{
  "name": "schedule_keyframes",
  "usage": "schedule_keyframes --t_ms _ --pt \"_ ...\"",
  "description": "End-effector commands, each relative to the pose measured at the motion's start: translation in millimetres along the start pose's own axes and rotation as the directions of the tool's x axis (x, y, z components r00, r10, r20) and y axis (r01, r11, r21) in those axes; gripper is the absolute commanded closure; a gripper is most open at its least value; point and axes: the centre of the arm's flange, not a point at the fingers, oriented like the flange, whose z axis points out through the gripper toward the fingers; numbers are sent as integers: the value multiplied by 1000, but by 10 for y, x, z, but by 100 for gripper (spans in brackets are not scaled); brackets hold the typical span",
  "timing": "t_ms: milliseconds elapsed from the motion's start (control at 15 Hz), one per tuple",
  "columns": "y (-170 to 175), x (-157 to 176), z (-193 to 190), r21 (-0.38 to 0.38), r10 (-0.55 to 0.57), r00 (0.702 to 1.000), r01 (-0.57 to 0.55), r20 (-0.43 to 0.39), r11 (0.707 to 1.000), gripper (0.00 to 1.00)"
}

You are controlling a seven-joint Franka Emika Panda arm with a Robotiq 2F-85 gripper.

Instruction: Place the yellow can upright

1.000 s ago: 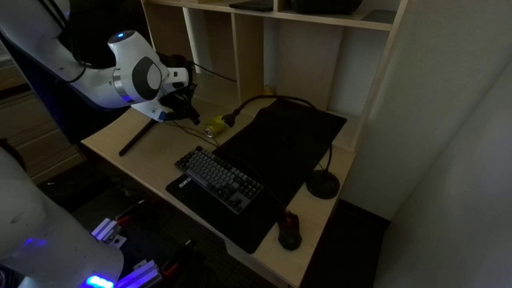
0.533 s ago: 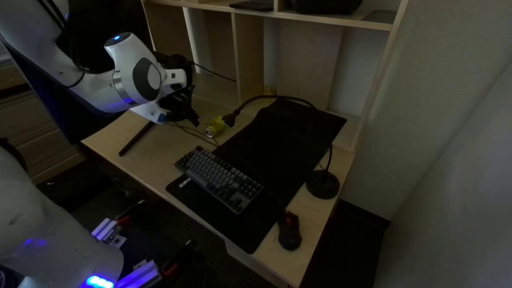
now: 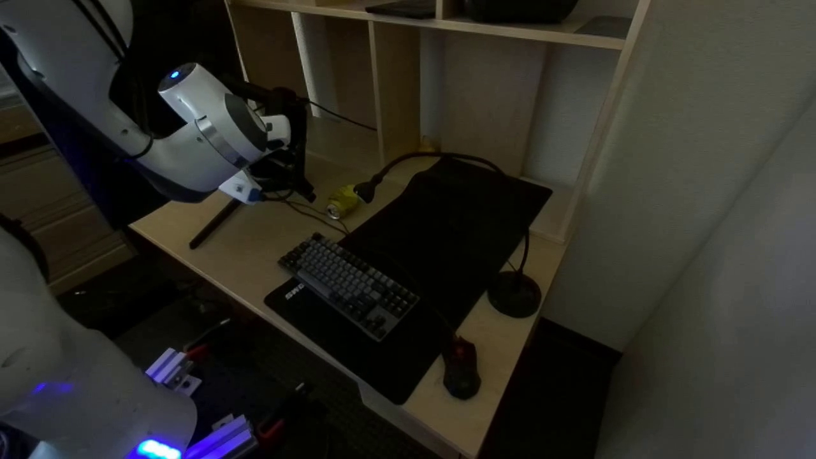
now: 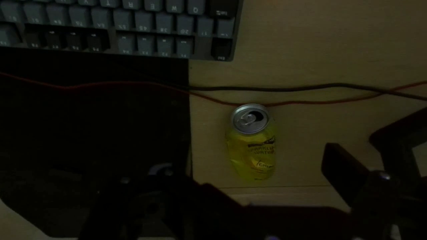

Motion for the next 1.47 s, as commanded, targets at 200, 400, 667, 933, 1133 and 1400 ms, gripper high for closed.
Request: schedule_keyframes --t_ms 200,400,667,933,1133,1400 --pt "-108 38 120 75 33 999 -33 4 997 0" --pt "-98 4 115 53 26 996 -30 85 998 0" --pt "-108 -41 208 61 -39 998 36 46 998 0" --pt "-94 -2 152 34 -18 997 16 71 999 0" --pt "-112 -44 238 44 -4 999 2 51 999 0" --pt "-114 -53 247 44 -3 999 1 55 999 0"
